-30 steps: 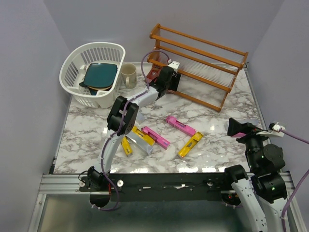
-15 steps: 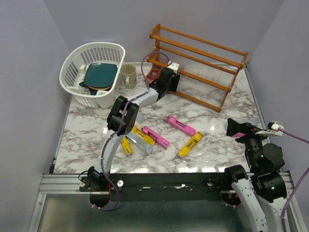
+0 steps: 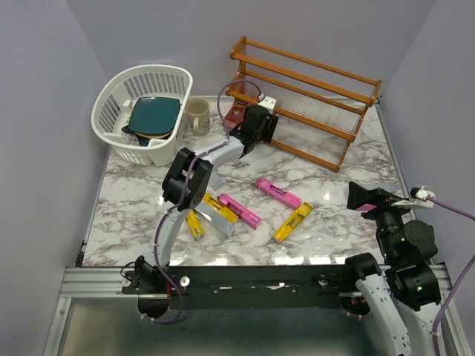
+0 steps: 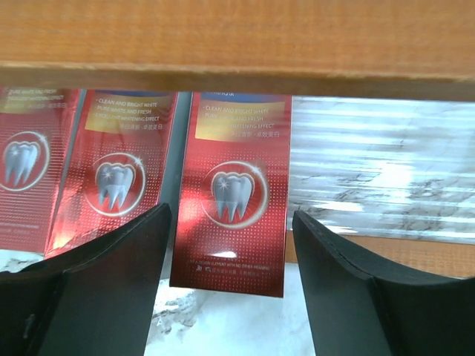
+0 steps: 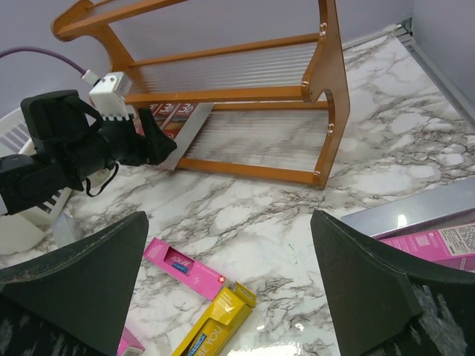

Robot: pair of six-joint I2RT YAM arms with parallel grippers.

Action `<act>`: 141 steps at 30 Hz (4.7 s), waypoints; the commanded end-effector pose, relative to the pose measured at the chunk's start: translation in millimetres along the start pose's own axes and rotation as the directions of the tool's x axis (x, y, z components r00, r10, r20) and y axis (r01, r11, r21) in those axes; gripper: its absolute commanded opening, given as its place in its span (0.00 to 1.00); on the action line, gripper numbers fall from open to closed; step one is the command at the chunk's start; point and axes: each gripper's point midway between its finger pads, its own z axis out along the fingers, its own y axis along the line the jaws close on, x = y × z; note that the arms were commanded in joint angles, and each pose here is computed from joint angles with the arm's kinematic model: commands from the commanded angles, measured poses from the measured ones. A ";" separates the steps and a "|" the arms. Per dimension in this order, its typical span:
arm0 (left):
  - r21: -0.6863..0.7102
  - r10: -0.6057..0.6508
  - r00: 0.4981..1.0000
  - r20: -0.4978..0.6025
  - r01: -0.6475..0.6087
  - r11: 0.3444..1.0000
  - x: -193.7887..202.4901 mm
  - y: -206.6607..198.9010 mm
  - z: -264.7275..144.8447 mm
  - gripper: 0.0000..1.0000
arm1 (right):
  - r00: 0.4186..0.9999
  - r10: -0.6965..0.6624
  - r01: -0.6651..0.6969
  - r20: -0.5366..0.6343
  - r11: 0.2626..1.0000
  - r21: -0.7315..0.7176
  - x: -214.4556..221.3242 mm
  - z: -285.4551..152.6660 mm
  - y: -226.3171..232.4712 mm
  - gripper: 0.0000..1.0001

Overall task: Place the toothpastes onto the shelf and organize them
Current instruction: Place the toothpaste on the shelf.

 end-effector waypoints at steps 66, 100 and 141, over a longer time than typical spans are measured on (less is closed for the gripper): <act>0.033 -0.153 0.988 0.032 0.152 0.988 -22.3 -37.0 -22.0 0.87 | 0.999 -0.017 0.016 -0.037 0.999 -0.033 9.4 4.7 5.9 0.98; 0.073 -0.034 0.996 -0.080 0.040 0.996 2.7 -80.4 -6.2 0.92 | 0.998 -0.018 0.016 -0.058 0.999 -0.034 13.0 8.0 7.2 0.98; 0.151 -0.186 0.978 0.095 0.171 0.974 -95.6 -47.6 -133.5 0.98 | 0.982 -0.088 0.041 -0.167 0.963 -0.266 32.2 3.3 46.4 0.99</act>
